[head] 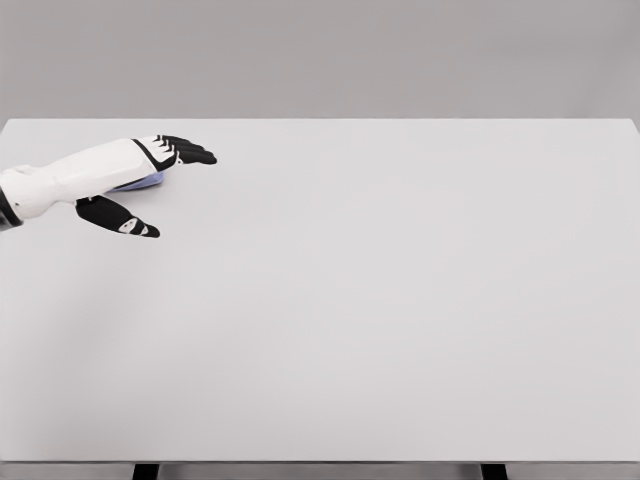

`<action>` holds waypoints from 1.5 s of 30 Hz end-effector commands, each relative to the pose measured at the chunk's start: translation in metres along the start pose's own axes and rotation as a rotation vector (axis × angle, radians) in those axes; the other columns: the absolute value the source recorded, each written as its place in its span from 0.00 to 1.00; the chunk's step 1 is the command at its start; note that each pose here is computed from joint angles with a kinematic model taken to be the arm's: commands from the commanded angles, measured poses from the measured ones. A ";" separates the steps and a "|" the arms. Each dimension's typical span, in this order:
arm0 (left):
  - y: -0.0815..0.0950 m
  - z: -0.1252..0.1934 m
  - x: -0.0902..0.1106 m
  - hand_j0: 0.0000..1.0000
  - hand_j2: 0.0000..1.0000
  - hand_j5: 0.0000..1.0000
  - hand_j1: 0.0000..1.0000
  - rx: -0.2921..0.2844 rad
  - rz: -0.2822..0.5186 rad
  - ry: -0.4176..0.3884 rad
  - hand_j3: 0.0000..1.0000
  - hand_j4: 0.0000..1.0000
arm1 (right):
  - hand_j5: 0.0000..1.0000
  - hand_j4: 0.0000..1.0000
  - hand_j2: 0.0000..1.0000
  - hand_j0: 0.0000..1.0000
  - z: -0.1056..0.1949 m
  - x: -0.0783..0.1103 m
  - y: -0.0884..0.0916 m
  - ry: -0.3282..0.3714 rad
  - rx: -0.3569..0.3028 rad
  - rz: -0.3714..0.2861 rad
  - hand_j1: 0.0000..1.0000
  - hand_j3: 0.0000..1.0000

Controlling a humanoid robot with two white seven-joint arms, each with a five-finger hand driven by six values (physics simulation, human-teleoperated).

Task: Flip the cup with left arm and place it on the table

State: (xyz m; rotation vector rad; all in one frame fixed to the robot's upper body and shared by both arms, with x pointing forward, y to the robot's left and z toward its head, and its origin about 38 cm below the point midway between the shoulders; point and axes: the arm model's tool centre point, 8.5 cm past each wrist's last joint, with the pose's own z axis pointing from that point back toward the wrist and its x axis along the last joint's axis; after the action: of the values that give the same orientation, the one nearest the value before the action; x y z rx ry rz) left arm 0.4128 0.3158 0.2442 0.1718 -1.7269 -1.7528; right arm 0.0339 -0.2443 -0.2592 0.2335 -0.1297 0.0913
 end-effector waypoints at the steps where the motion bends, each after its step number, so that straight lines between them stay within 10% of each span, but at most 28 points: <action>1: 0.001 0.000 0.000 1.00 1.00 1.00 1.00 0.004 0.006 -0.002 1.00 1.00 | 1.00 1.00 1.00 1.00 0.000 0.001 0.000 -0.002 0.001 -0.001 1.00 1.00; 7: 0.006 0.008 -0.013 1.00 1.00 1.00 1.00 0.005 -0.012 0.056 1.00 1.00 | 1.00 1.00 1.00 1.00 0.001 -0.011 0.001 0.018 0.001 -0.006 1.00 1.00; 12: 0.048 0.010 -0.029 1.00 1.00 1.00 1.00 0.093 -0.041 0.097 1.00 1.00 | 1.00 1.00 1.00 1.00 0.001 -0.011 0.001 0.018 0.001 -0.008 1.00 1.00; 14: 0.038 0.002 -0.042 1.00 1.00 1.00 1.00 0.023 -0.015 0.117 1.00 1.00 | 1.00 1.00 1.00 1.00 0.001 -0.011 0.001 0.018 0.001 -0.008 1.00 1.00; 16: 0.035 0.029 -0.056 1.00 1.00 1.00 1.00 -0.058 -0.003 0.220 1.00 1.00 | 1.00 1.00 1.00 1.00 0.001 -0.011 0.001 0.018 0.001 -0.008 1.00 1.00; 18: 0.045 0.050 -0.065 1.00 1.00 1.00 1.00 -0.002 0.011 0.380 1.00 1.00 | 1.00 1.00 1.00 1.00 0.001 -0.011 0.001 0.018 0.001 -0.008 1.00 1.00; 20: 0.061 0.072 -0.063 1.00 1.00 1.00 1.00 0.074 0.206 0.402 1.00 1.00 | 1.00 1.00 1.00 1.00 0.001 -0.011 0.001 0.018 0.001 -0.008 1.00 1.00; 24: 0.084 0.064 -0.052 1.00 1.00 1.00 1.00 0.109 0.349 0.520 1.00 1.00 | 1.00 1.00 1.00 1.00 0.001 -0.011 0.001 0.018 0.001 -0.008 1.00 1.00; 27: 0.068 0.012 -0.060 1.00 1.00 1.00 1.00 0.112 0.513 0.707 1.00 1.00 | 1.00 1.00 1.00 1.00 0.001 -0.011 0.001 0.018 0.001 -0.008 1.00 1.00; 30: 0.039 -0.017 -0.070 1.00 1.00 1.00 1.00 0.059 0.486 0.871 1.00 1.00 | 1.00 1.00 1.00 1.00 0.001 -0.011 0.001 0.018 0.001 -0.008 1.00 1.00; 32: 0.029 -0.015 -0.077 1.00 1.00 1.00 1.00 0.148 0.433 0.983 1.00 1.00 | 1.00 1.00 1.00 1.00 0.001 -0.011 0.001 0.018 0.001 -0.008 1.00 1.00; 36: 0.030 -0.015 -0.076 1.00 1.00 1.00 1.00 0.195 0.411 0.995 1.00 1.00 | 1.00 1.00 1.00 1.00 0.001 -0.011 0.001 0.018 0.001 -0.008 1.00 1.00; 45: -0.002 -0.035 -0.064 1.00 1.00 1.00 1.00 0.097 0.245 0.977 1.00 1.00 | 1.00 1.00 1.00 1.00 0.001 -0.011 0.001 0.018 0.001 -0.008 1.00 1.00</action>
State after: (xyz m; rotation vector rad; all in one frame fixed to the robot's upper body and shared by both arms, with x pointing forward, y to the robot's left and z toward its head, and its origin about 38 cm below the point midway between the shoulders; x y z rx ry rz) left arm 0.4796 0.3246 0.2176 0.6701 -1.0365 -1.0681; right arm 0.0226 -0.2444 -0.2596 0.2337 -0.1106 0.0864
